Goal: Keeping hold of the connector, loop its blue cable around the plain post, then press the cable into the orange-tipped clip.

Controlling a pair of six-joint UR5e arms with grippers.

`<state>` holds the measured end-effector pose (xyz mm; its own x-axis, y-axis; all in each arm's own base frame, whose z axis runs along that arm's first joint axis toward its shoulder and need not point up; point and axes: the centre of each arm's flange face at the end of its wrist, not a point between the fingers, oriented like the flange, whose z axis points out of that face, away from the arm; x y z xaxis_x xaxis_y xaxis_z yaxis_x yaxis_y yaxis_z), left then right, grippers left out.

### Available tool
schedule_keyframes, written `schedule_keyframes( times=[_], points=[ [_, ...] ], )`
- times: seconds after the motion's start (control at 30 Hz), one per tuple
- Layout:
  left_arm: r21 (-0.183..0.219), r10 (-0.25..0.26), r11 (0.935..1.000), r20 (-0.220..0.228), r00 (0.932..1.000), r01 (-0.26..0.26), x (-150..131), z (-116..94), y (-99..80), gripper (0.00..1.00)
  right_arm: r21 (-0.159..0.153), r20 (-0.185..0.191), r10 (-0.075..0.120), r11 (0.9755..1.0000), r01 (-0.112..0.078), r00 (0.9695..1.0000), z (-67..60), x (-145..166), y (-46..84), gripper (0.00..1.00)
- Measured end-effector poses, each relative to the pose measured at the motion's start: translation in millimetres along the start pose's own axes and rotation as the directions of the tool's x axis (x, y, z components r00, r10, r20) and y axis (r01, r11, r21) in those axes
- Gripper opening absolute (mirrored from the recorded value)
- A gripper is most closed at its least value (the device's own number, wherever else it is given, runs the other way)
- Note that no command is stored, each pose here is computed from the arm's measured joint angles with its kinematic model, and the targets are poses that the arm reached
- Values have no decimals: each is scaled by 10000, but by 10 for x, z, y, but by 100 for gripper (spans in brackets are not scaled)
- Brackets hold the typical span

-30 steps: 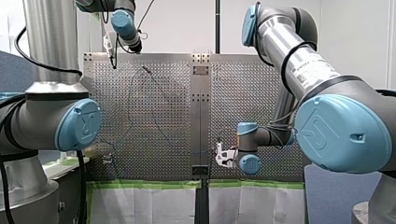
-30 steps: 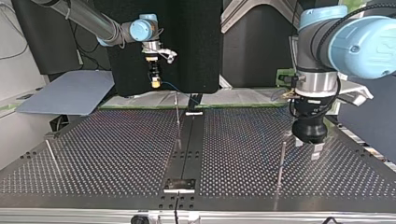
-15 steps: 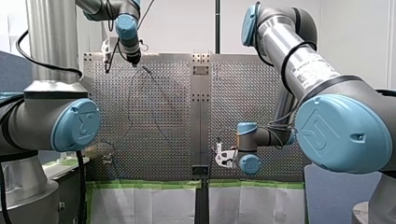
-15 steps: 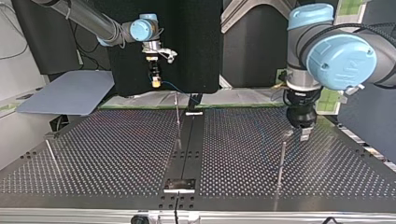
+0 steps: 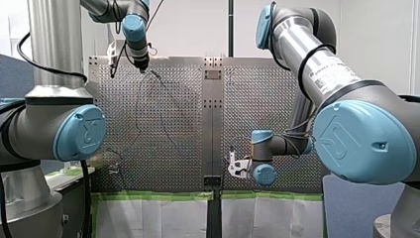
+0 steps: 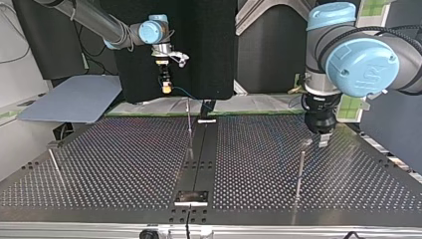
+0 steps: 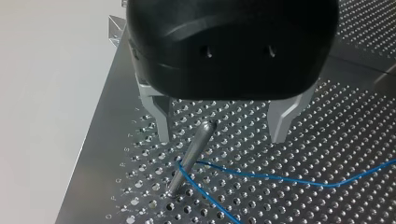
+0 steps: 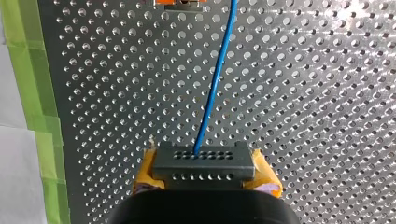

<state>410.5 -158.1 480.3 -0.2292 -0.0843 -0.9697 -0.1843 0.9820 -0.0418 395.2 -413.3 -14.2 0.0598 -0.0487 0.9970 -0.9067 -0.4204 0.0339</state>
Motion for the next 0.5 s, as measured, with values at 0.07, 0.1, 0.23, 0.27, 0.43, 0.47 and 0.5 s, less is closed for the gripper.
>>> schedule_keyframes(
  times=[0.07,0.1,0.23,0.27,0.43,0.47,0.5],
  points=[
    [-11,-7,10000,23,10000,7,-3,4,2,100,17,2,-2,10000,2,10000,-1,-1,-1,0],
    [-18,-9,10000,30,10000,9,-4,5,3,100,27,1,-4,10000,4,10000,-1,-1,-2,0],
    [-77,-6,10000,49,10000,7,-7,7,11,100,50,5,-4,10000,4,10000,-2,-1,-4,0],
    [-104,-4,9999,55,10000,5,-7,8,13,100,54,4,-4,10000,4,10000,-1,-1,-5,0],
    [-180,7,9998,76,10000,-6,-10,8,22,100,57,-4,1,10000,-1,10000,1,1,-6,0],
    [-184,8,9998,79,10000,-6,-12,8,22,100,57,-4,1,10000,-1,10000,1,1,-6,0],
    [-186,8,9998,81,10000,-7,-13,9,22,100,57,-1,1,10000,-1,10000,0,0,-6,0]
  ],
)
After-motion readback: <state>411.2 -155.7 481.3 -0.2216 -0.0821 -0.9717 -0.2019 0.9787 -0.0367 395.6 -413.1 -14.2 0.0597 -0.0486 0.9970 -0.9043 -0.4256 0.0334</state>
